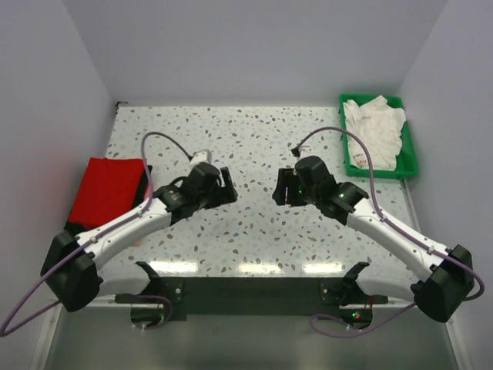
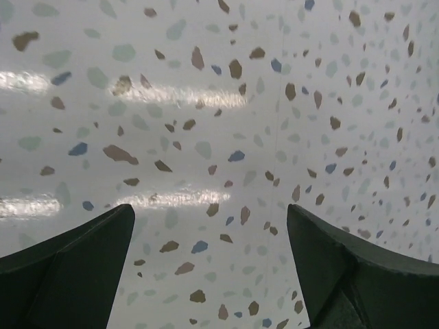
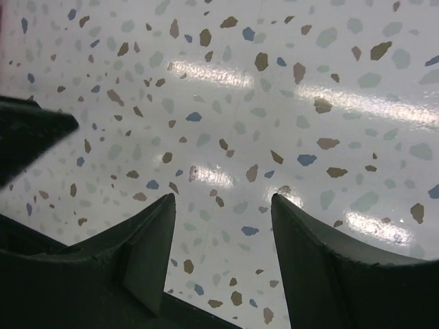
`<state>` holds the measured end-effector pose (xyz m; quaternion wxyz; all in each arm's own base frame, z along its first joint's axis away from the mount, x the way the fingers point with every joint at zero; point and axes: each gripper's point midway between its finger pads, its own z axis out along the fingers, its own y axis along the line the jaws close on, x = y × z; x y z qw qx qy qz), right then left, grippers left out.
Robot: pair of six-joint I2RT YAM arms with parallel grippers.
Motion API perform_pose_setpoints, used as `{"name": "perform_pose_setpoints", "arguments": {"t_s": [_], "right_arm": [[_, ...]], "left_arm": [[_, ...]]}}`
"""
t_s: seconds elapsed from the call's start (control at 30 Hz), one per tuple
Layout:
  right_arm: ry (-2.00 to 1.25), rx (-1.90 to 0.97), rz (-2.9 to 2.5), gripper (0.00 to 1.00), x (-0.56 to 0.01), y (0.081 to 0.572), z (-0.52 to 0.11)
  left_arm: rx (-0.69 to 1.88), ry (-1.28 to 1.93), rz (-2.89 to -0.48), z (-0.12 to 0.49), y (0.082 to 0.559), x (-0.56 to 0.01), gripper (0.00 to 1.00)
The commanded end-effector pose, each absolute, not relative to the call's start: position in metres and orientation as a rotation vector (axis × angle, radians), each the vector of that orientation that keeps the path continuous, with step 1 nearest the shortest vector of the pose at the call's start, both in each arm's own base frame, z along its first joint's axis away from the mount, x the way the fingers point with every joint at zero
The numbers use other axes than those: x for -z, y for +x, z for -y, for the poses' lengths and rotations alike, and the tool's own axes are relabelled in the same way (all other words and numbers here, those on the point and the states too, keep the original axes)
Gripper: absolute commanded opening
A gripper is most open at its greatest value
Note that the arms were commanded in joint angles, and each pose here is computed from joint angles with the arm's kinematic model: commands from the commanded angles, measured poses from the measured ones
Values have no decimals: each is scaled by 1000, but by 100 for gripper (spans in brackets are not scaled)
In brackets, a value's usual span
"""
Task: Fold and stack the t-shirts
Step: Reset both grippers
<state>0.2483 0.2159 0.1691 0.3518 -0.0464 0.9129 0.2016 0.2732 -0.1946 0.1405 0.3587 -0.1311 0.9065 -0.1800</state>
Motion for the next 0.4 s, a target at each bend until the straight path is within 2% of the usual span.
{"name": "perform_pose_setpoints", "arguments": {"t_s": [0.0, 0.17, 0.37], "right_arm": [[-45, -383, -2279, 62, -180, 258, -189], [3, -346, -2204, 61, -193, 259, -173], [15, -314, -2191, 60, -194, 262, -169]], "left_arm": [[522, -242, -2284, 241, 270, -148, 98], [542, -121, -2310, 260, 262, -143, 99], [546, -52, -2258, 257, 264, -167, 100]]}}
